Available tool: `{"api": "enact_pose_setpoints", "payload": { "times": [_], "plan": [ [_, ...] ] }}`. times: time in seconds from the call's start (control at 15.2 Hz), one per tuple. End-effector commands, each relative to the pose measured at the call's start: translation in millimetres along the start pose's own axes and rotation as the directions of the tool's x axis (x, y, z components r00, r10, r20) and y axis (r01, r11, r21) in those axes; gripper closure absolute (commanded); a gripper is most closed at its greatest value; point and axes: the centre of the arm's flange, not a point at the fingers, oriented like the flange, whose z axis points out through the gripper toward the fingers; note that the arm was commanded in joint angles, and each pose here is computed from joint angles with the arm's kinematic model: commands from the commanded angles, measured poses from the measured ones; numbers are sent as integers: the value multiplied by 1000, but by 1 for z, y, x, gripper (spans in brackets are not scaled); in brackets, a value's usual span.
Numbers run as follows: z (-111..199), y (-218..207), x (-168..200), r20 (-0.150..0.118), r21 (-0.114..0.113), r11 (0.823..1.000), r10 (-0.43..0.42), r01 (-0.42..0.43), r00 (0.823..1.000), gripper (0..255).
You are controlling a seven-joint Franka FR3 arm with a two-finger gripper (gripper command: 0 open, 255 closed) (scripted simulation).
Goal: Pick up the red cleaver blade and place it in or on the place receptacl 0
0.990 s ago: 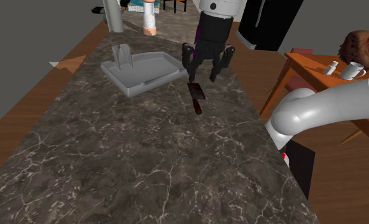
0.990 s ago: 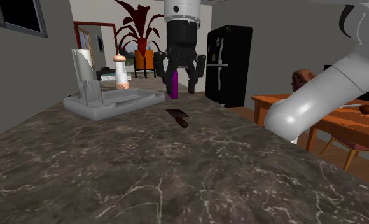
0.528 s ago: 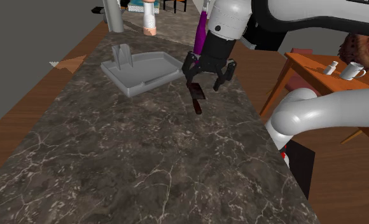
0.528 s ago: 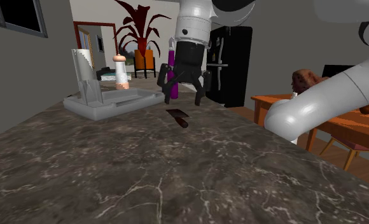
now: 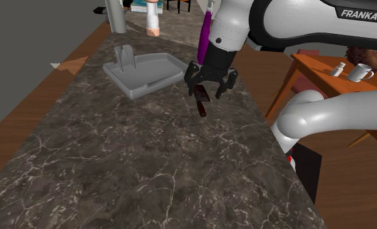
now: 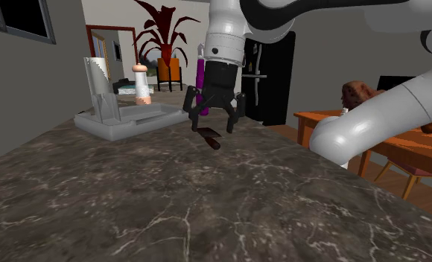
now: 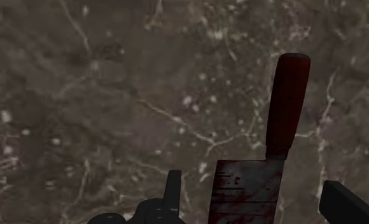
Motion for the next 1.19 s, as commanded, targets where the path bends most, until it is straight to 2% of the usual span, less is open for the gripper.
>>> {"api": "enact_pose_setpoints", "payload": {
  "times": [0.0, 0.13, 0.2, 0.79, 0.86, 1.12],
  "plan": [
    [0, 0, 0, 0, 0, 1000, 0, 0, 1000, 0],
    [0, 0, 0, 0, 0, 1000, 0, 0, 1000, 0],
    [0, 0, 0, 0, 0, 1000, 0, 0, 1000, 255],
    [-1, 0, 0, -1, 1, 1000, 0, 0, 1000, 255],
    [-1, 0, 0, -1, 1, 1000, 0, 0, 1000, 0],
    [-21, -38, -43, 19, -120, 986, -112, 114, 993, 0]
  ]
}}
